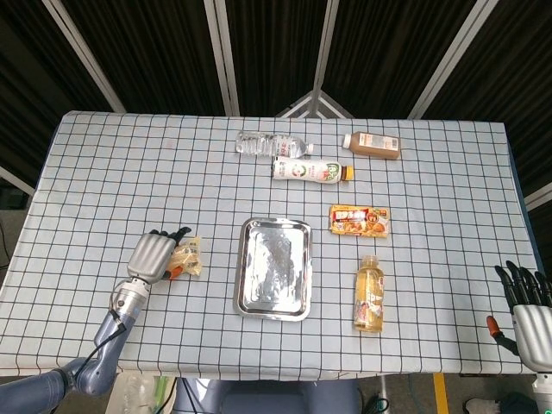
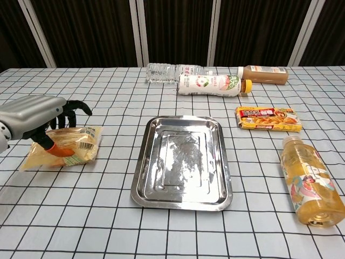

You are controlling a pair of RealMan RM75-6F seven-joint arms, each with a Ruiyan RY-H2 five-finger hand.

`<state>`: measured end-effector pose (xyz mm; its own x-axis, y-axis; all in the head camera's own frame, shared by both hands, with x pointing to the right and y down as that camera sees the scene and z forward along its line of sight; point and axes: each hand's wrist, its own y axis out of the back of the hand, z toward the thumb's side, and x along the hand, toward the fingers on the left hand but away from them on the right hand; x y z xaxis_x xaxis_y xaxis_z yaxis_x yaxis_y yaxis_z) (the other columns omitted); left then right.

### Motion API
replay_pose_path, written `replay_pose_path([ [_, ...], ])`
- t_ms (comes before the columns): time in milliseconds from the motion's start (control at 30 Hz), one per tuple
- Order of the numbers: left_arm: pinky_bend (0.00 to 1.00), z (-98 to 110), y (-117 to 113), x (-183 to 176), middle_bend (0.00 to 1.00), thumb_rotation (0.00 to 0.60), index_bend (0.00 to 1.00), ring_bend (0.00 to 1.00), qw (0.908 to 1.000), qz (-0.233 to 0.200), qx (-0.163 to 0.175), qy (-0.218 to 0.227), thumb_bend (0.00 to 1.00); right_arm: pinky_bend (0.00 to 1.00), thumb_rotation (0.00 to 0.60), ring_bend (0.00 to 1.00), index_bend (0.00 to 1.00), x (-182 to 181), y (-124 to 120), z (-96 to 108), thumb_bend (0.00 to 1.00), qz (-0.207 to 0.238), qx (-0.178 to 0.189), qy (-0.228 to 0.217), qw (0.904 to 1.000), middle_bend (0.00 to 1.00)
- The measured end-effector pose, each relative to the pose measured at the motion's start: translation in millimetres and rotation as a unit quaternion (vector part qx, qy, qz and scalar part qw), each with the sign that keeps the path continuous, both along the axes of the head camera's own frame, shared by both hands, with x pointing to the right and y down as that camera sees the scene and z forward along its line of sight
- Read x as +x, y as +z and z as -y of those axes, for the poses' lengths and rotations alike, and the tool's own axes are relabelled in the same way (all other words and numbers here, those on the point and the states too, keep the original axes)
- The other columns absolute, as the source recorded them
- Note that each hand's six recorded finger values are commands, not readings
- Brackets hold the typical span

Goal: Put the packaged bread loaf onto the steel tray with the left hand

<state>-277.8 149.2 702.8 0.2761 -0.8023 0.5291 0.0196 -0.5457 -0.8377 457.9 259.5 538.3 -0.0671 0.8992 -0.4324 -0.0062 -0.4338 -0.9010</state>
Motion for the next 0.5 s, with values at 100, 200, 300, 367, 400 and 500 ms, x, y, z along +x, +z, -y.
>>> replay_pose_path([
  [100,0.46,1,1,-5,0.52,0.6,0.23,0.49,1.0,0.004,-0.005,-0.006,0.32,0.0,0.6,0.0,0.0,0,0,0,0.41,-0.001,0.0,0.0,1.0,0.0],
  [200,0.48,4,0,-9,0.53,0.6,0.25,0.51,0.9999,0.004,-0.006,-0.014,0.32,0.0,0.6,0.0,0.0,-1,0,0,0.41,-0.001,0.001,0.0,1.0,0.0],
  [300,0.49,6,-6,-7,0.54,0.6,0.26,0.52,0.9998,-0.007,0.004,-0.017,0.33,0.0,0.6,0.0,0.0,-2,0,-1,0.41,0.0,-0.001,0.0,1.0,0.0],
  [367,0.5,8,-13,-3,0.53,0.6,0.26,0.52,0.9996,-0.019,0.013,-0.015,0.33,0.0,0.6,0.0,0.0,-2,0,-1,0.41,0.001,-0.001,-0.001,1.0,0.0],
  [400,0.5,9,-17,0,0.53,0.6,0.26,0.52,0.9994,-0.025,0.018,-0.014,0.33,0.0,0.6,0.0,0.0,-2,-1,-1,0.41,0.002,0.0,-0.002,1.0,0.0],
  [500,0.5,16,-32,17,0.53,0.6,0.25,0.52,0.9981,-0.052,0.032,-0.006,0.34,0.0,0.6,0.0,0.0,-2,-2,0,0.41,0.006,0.001,-0.001,1.0,0.0],
])
